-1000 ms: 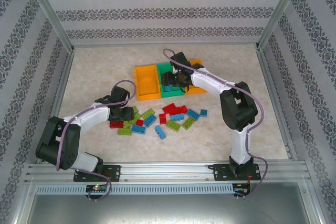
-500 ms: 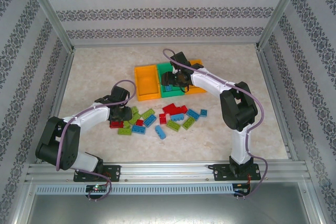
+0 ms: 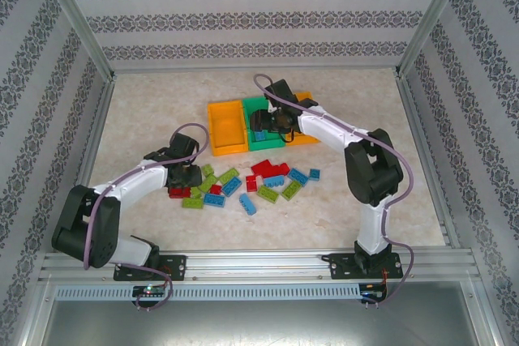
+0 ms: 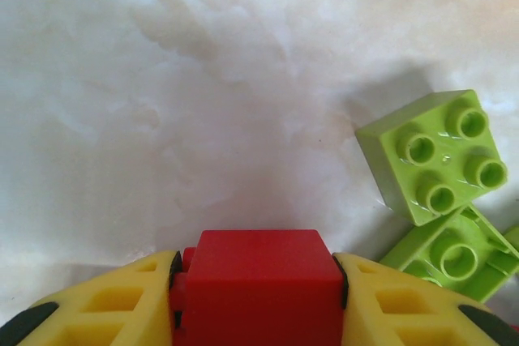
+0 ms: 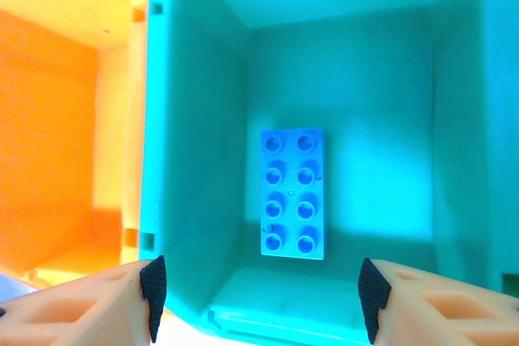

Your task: Sort the legos into containers by color

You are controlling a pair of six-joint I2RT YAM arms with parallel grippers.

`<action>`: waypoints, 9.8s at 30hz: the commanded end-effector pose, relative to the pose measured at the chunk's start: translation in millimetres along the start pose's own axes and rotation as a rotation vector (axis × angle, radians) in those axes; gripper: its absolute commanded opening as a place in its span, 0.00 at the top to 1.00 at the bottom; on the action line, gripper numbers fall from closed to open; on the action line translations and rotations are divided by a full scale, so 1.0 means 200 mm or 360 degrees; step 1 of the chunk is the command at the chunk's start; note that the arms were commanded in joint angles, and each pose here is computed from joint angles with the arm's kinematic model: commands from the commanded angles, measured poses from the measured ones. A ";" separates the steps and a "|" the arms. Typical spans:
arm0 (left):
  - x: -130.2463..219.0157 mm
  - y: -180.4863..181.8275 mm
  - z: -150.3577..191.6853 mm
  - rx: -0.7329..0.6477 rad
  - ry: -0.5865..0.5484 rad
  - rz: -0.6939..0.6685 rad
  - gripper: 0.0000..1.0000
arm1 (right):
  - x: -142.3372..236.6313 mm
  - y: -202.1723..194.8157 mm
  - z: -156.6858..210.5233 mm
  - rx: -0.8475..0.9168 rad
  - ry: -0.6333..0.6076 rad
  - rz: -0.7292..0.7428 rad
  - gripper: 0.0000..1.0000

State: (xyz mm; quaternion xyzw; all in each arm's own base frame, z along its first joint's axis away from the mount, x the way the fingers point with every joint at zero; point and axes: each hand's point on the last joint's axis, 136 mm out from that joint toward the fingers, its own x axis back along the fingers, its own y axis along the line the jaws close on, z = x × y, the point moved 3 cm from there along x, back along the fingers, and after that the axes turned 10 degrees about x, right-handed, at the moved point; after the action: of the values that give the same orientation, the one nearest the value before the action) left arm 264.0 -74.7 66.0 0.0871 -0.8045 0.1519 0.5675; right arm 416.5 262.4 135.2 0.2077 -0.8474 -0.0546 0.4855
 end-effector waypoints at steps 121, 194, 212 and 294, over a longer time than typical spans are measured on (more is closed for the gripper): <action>0.00 -0.26 -0.10 0.0448 0.0178 0.0218 0.13 | 0.02 -0.01 -0.05 -0.0177 -0.0061 -0.0052 0.37; 0.07 -0.71 -0.71 -0.0039 -0.0055 0.0409 0.37 | 0.34 -0.17 0.72 0.0156 0.0141 0.0265 0.36; 0.26 -0.50 -0.55 -0.0058 -0.0256 0.0406 0.00 | 0.12 -0.17 0.76 0.0383 0.0460 0.0125 0.48; 0.17 -0.02 0.10 0.0400 0.0098 0.0056 0.07 | 0.34 -0.52 0.30 -0.0131 -0.0079 0.0248 0.16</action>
State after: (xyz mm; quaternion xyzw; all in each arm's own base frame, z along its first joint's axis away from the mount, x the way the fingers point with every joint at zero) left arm 254.1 -81.6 94.9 0.1201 -0.7893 0.2273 0.5576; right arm 368.0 129.9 130.8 0.1141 -0.8691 -0.0534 0.4784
